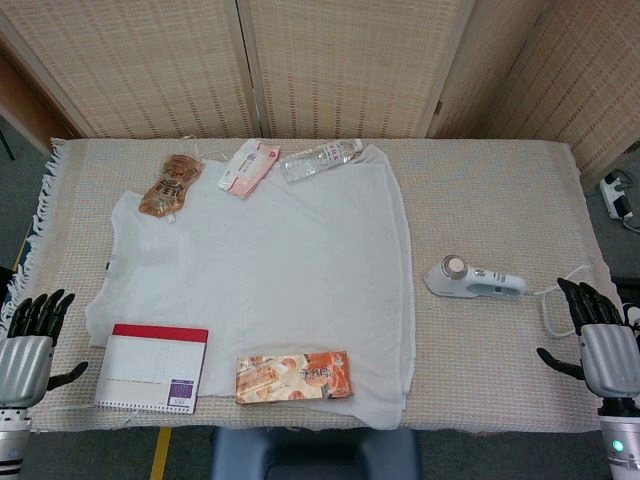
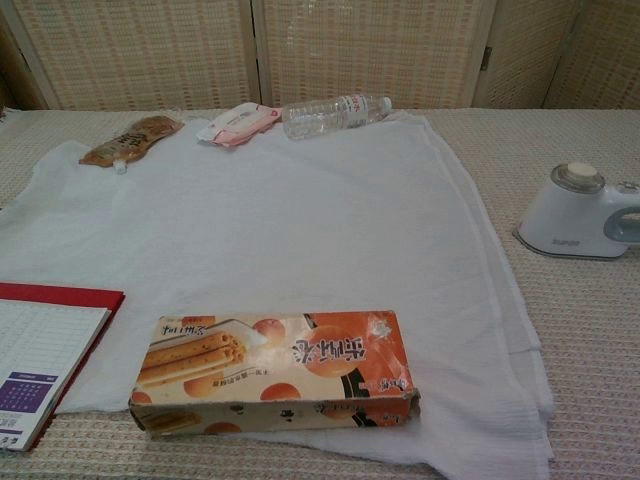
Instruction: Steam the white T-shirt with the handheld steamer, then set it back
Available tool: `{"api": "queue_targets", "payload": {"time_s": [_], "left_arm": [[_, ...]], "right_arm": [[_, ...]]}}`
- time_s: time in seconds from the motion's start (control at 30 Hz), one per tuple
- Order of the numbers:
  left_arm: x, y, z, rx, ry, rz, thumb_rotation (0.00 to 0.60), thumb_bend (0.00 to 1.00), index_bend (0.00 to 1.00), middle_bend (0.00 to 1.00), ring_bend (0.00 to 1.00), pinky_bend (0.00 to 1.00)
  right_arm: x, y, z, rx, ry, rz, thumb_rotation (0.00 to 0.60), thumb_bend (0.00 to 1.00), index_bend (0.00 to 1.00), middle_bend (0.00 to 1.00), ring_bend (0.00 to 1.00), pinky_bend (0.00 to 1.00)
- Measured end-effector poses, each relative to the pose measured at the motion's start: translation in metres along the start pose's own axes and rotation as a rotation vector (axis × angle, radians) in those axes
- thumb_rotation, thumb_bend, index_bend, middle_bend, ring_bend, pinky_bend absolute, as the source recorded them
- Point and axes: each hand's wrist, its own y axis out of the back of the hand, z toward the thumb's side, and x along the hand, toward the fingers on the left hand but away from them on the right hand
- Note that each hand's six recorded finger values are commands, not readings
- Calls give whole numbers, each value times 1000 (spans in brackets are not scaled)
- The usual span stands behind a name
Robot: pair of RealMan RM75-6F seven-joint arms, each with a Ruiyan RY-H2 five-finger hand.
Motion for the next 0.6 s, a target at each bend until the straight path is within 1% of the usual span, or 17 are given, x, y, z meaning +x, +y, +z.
{"api": "queue_targets", "payload": {"time_s": [0.37, 0.6], "left_arm": [[0, -2, 0, 5, -3, -14, 600, 90, 57, 95, 44, 54], [-1, -3, -1, -1, -4, -20, 600, 89, 66, 95, 43, 54]], "right_arm": [[1, -2, 1, -8, 2, 6, 600, 0, 0, 117, 84, 167], [-11, -5, 3, 5, 4, 33, 600, 0, 0, 117, 86, 172]]}}
